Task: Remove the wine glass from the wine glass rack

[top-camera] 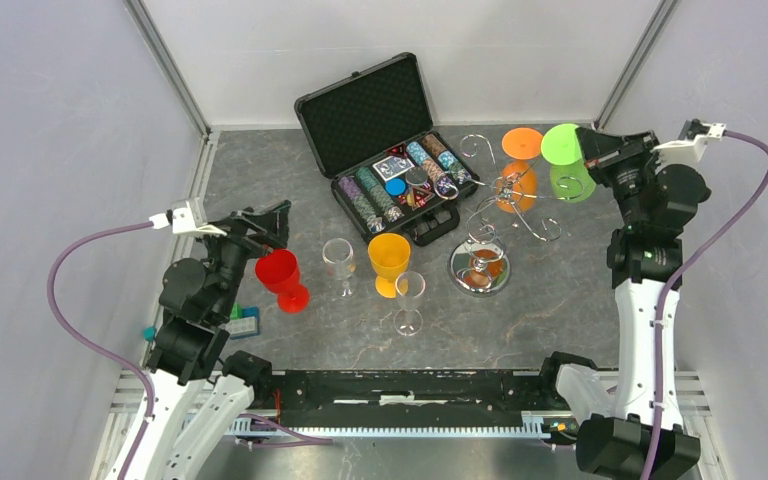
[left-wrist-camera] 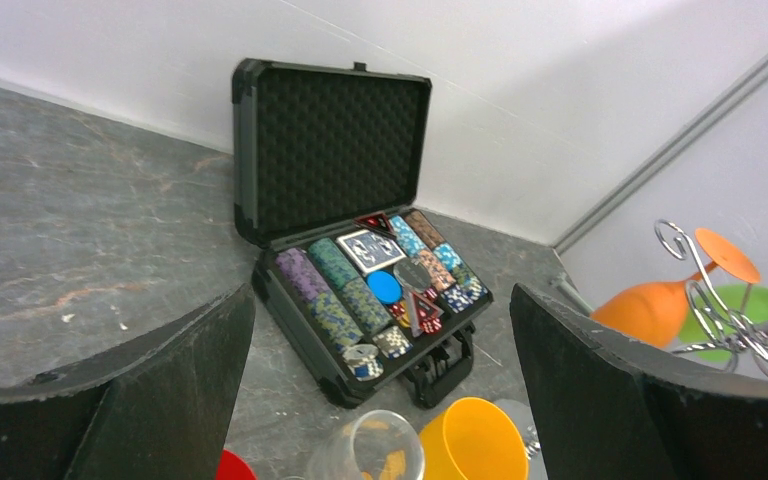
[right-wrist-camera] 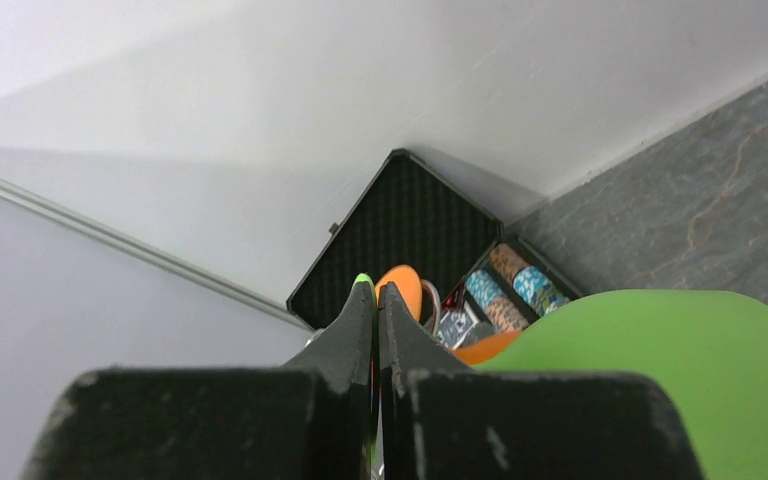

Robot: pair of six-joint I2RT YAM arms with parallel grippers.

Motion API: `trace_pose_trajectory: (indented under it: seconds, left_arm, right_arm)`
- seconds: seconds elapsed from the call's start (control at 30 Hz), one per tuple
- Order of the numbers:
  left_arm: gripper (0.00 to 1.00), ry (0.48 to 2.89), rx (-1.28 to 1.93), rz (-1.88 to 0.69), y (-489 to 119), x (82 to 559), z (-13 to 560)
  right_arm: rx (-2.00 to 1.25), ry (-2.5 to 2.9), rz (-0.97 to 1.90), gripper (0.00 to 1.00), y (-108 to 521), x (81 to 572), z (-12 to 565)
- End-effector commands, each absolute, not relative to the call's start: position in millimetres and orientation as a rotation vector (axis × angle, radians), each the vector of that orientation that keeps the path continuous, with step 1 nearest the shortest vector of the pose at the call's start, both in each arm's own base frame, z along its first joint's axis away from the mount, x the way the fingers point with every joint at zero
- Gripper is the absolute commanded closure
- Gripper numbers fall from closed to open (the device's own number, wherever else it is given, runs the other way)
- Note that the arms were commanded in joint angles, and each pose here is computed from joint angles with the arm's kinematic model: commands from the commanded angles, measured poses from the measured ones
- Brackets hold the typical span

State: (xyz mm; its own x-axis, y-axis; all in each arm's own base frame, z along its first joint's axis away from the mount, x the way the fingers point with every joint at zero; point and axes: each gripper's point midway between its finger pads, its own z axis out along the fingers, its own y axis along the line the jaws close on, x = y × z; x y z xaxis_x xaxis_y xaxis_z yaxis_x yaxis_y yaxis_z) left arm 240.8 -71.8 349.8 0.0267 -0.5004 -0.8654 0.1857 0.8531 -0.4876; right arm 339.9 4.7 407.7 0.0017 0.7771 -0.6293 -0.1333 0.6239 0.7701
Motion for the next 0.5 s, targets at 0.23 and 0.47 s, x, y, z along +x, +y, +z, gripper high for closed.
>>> trace_pose_trajectory:
  seconds: [0.23, 0.47]
  left_arm:
    - [0.00, 1.510, -0.108, -0.906, -142, 246, 370]
    - [0.00, 1.395, 0.003, -1.174, -178, 236, 412]
  right_arm:
    - [0.350, 1.053, 0.777, 1.00, 13, 299, 551]
    - [0.289, 0.914, 1.062, 1.00, 42, 259, 593]
